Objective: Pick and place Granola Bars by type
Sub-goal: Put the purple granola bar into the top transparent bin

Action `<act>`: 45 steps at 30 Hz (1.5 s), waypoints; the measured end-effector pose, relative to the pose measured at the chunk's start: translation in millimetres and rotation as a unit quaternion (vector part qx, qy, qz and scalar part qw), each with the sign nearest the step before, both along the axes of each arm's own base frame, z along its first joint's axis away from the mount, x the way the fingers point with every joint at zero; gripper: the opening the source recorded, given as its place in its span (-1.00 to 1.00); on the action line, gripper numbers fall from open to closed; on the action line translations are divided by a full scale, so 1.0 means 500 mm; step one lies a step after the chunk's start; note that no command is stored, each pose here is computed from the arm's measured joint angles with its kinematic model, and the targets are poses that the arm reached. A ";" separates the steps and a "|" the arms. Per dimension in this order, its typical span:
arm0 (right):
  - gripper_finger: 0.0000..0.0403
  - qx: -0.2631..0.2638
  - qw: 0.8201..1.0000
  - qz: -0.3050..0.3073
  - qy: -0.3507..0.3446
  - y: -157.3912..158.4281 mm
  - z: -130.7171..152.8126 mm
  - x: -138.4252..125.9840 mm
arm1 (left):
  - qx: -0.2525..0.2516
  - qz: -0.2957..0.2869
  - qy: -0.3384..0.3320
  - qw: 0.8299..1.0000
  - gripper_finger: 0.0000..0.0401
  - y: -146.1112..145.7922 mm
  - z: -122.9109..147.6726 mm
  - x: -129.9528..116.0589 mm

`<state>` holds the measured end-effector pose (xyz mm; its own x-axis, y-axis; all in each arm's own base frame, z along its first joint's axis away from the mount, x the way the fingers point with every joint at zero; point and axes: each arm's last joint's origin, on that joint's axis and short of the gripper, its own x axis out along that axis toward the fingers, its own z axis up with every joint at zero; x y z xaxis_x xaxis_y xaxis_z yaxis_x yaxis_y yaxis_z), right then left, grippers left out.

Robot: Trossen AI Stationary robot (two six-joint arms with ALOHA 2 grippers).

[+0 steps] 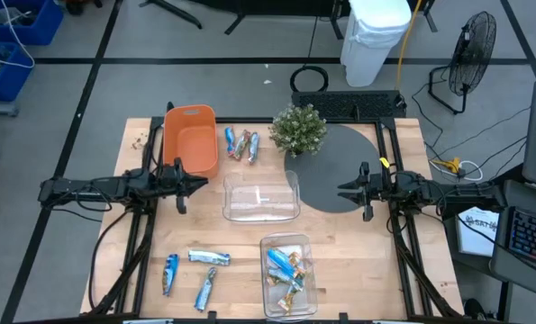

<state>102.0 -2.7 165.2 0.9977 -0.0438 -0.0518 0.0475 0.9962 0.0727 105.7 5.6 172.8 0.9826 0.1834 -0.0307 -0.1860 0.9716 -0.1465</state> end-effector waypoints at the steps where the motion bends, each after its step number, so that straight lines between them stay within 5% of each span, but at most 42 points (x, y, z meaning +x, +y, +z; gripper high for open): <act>1: -0.56 0.000 1.000 0.000 0.000 0.000 0.000 0.000 | 0.011 -0.006 -0.001 1.000 -0.81 -0.001 0.001 0.000; 6: -0.56 0.000 1.000 0.000 0.000 0.000 0.000 0.000 | 0.071 -0.047 -0.012 0.996 -0.81 -0.005 0.009 0.001; 16: -0.56 0.000 1.000 0.000 0.000 0.000 0.000 0.000 | 0.030 -0.035 -0.019 0.999 -0.81 -0.004 0.009 0.001; 21: -0.56 0.000 1.000 0.000 0.000 0.000 0.000 0.000 | 0.045 -0.113 -0.020 0.992 -0.81 -0.017 0.009 0.001; 26: -0.56 0.000 1.000 0.000 0.000 0.000 0.000 0.000 | 0.033 -0.121 -0.007 0.992 -0.81 -0.024 0.004 0.002; 33: -0.56 0.000 1.000 0.000 0.000 0.000 0.000 0.000 | -0.023 -0.078 0.162 0.983 -0.94 -0.031 0.019 0.007; 39: -0.56 0.000 1.000 0.000 0.000 0.000 0.000 0.000 | -0.061 -0.089 0.236 0.966 -0.95 -0.054 0.107 0.038; 45: -0.56 0.000 1.000 0.000 0.000 0.000 0.000 0.000 | -0.048 -0.141 0.358 0.922 -0.98 -0.125 0.152 0.091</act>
<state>102.0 -2.7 165.2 0.9977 -0.0435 -0.0519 0.0472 0.9963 0.0724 151.2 -56.9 248.6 0.7124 -0.1125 -0.6927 -0.0113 0.9851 -0.1716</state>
